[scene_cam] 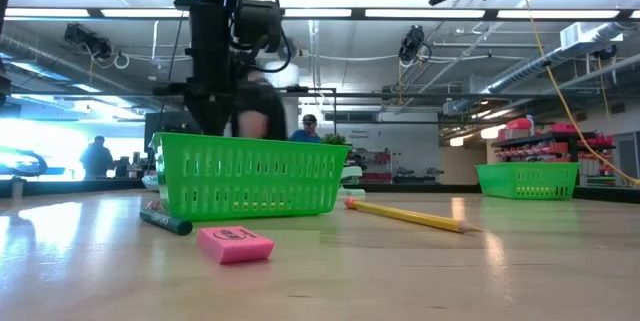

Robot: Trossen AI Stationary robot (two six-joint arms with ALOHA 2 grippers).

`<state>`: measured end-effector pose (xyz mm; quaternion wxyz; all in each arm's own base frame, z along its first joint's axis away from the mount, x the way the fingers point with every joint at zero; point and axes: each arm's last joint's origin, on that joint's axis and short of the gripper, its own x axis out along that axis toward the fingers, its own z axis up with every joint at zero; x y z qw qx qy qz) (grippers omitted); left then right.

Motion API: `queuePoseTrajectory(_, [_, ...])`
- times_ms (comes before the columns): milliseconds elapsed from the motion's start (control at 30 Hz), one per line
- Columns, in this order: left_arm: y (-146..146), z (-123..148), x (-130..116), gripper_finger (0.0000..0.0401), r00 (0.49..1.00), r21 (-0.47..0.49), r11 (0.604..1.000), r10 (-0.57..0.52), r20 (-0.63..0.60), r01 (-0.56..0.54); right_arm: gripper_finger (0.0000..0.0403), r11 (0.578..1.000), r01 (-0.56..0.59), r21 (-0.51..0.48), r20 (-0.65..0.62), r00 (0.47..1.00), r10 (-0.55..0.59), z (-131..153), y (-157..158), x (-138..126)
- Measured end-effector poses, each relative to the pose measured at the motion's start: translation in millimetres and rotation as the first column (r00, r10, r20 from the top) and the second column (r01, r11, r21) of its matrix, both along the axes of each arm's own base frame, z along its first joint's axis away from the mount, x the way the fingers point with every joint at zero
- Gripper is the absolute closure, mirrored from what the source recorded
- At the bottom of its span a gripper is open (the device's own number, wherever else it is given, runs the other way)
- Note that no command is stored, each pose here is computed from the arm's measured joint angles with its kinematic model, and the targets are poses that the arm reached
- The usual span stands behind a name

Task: Sort crayons/erasers/pens/pencils in bins
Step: Put the top red crayon into the top left green bin

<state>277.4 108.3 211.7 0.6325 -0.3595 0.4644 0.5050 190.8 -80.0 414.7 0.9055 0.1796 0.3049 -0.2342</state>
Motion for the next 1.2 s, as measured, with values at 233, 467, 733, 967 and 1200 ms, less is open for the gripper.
queuePoseTrajectory(233, [0,-6,2,0.0367,0.996,-0.019,0.996,0.090,0.006,-0.090,0.0265,0.996,0.015,-0.092,0.000,1.000,-0.015,7,-8,-18])
queuePoseTrajectory(467, [-3,-14,9,0.0361,0.981,-0.024,0.981,0.192,0.040,-0.191,0.0265,0.994,0.021,-0.111,-0.019,1.000,-0.023,7,-12,-22])
queuePoseTrajectory(733, [-8,-23,15,0.0362,0.977,-0.040,0.977,0.211,0.031,-0.210,0.0265,0.985,-0.053,-0.162,-0.062,0.997,0.043,6,-12,-22])
queuePoseTrajectory(967, [-7,-40,20,0.0363,0.983,-0.033,0.983,0.179,-0.034,-0.181,0.0265,0.989,-0.037,-0.146,-0.058,0.998,0.029,5,-14,-21])
queuePoseTrajectory(1200, [-6,-45,21,0.0357,0.986,-0.029,0.986,0.160,-0.052,-0.162,0.0265,0.993,-0.014,-0.115,-0.045,0.999,0.008,5,-13,-21])
